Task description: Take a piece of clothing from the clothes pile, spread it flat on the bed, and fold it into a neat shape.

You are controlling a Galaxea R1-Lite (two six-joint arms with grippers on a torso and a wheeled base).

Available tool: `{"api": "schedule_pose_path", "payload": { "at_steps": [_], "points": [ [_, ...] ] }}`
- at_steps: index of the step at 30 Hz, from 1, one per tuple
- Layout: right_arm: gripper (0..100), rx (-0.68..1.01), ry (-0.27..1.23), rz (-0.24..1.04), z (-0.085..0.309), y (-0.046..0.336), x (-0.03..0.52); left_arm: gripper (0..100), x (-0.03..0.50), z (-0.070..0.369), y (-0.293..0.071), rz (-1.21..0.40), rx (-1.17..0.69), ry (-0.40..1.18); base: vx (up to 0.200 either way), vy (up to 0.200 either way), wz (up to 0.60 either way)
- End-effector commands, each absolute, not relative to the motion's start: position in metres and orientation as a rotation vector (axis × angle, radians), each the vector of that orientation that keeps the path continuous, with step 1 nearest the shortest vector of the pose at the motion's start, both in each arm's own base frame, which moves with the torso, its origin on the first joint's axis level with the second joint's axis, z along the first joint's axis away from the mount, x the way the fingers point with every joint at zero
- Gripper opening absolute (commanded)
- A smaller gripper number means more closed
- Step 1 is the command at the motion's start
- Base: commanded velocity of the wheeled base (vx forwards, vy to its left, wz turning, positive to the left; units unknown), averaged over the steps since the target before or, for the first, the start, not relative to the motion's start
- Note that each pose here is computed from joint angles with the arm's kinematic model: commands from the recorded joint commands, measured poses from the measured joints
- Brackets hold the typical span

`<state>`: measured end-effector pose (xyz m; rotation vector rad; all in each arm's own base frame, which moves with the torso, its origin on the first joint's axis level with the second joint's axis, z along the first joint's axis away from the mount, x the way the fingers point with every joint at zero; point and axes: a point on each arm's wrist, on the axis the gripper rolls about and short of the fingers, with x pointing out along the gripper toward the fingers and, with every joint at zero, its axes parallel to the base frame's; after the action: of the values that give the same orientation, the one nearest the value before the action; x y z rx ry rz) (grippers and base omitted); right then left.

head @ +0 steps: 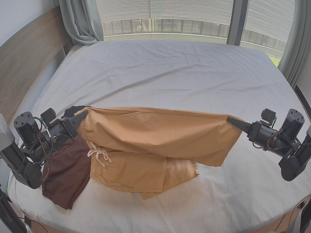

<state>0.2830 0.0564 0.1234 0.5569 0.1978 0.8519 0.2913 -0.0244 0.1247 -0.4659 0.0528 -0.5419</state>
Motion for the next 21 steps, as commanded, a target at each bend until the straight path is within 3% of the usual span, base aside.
{"api": "schedule_pose_path", "payload": {
  "at_steps": [1, 21],
  "points": [
    [0, 0.557, 0.200, 0.852, 0.122, 0.057, 0.284, 0, 0.292, 0.123, -0.024, -0.540, -0.468, 0.056, 0.000, 0.000, 0.00],
    [0, 0.550, 0.169, 0.851, 0.122, 0.058, 0.304, 0, 0.295, 0.128, -0.029, -0.557, -0.471, 0.041, 0.000, 0.000, 0.00]
  ]
}}
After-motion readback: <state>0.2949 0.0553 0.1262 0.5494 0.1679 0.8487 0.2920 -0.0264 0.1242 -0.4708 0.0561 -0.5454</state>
